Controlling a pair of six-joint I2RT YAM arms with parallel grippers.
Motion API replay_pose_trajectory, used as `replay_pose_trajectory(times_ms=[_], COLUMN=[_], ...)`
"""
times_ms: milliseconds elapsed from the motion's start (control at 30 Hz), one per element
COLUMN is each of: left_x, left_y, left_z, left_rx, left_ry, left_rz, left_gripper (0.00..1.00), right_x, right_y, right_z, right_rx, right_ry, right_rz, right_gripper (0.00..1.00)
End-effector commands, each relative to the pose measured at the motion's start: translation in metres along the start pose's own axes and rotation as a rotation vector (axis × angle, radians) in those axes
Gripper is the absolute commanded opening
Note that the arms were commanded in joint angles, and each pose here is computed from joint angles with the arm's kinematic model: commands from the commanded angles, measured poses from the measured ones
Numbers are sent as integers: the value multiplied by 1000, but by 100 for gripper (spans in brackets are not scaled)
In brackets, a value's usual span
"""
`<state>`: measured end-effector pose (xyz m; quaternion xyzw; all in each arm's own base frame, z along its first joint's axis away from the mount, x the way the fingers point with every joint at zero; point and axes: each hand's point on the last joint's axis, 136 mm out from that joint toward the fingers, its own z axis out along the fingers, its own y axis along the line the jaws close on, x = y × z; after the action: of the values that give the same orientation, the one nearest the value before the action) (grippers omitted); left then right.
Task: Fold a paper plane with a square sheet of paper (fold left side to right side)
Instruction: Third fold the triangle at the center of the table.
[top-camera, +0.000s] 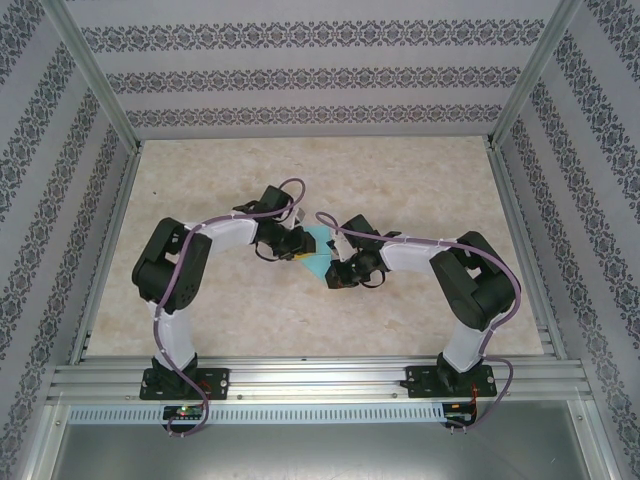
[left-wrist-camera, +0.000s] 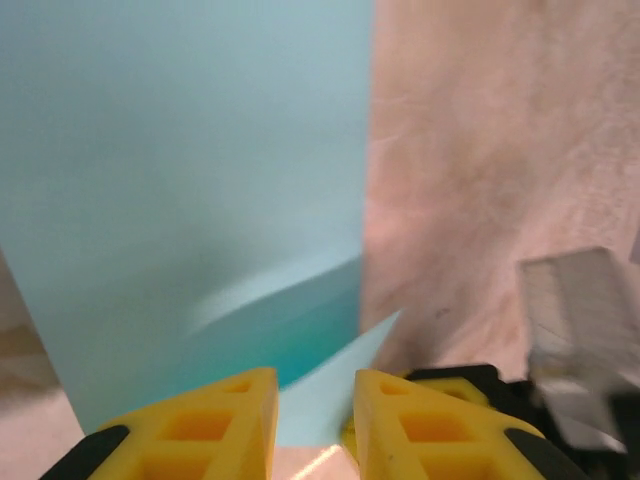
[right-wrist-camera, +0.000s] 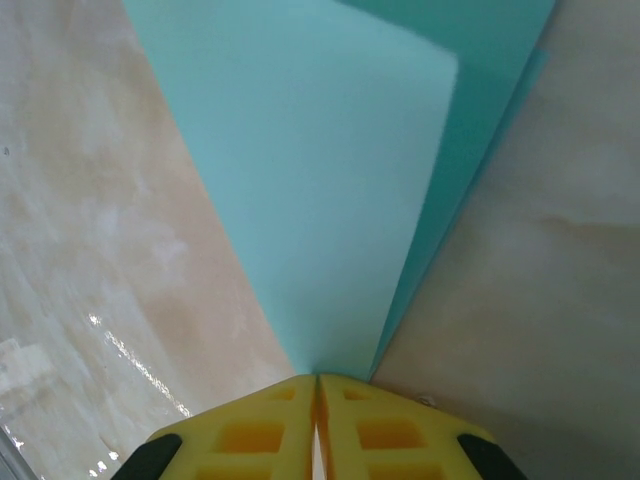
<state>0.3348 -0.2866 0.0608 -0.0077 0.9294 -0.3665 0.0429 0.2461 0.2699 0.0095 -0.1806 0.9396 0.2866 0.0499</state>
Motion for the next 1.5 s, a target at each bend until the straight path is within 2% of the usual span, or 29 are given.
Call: replay_pose_trajectory(times_ms=[0,267,767,1133,1467], left_x=[15,41,43,43,19], left_y=[-15,-22,-4,36,64], left_z=[-7,18,43,58,35], left_rx=[22,46,38,-78,-212], left_ry=[3,40,31,-3,-70], left_rz=[33,-6,-125,-189,-154], left_gripper=[26,21,17,17,22], right_x=[48,49,49,54,63], right_y=[-32,-33,-31,-35,-40], right_z=[16,18,19,20,23], right_rx=[115,125,130,173,199], right_ry=[161,164,169,195,221], right_rz=[96,93,79,69,73], right_gripper=[11,11,11,11,11])
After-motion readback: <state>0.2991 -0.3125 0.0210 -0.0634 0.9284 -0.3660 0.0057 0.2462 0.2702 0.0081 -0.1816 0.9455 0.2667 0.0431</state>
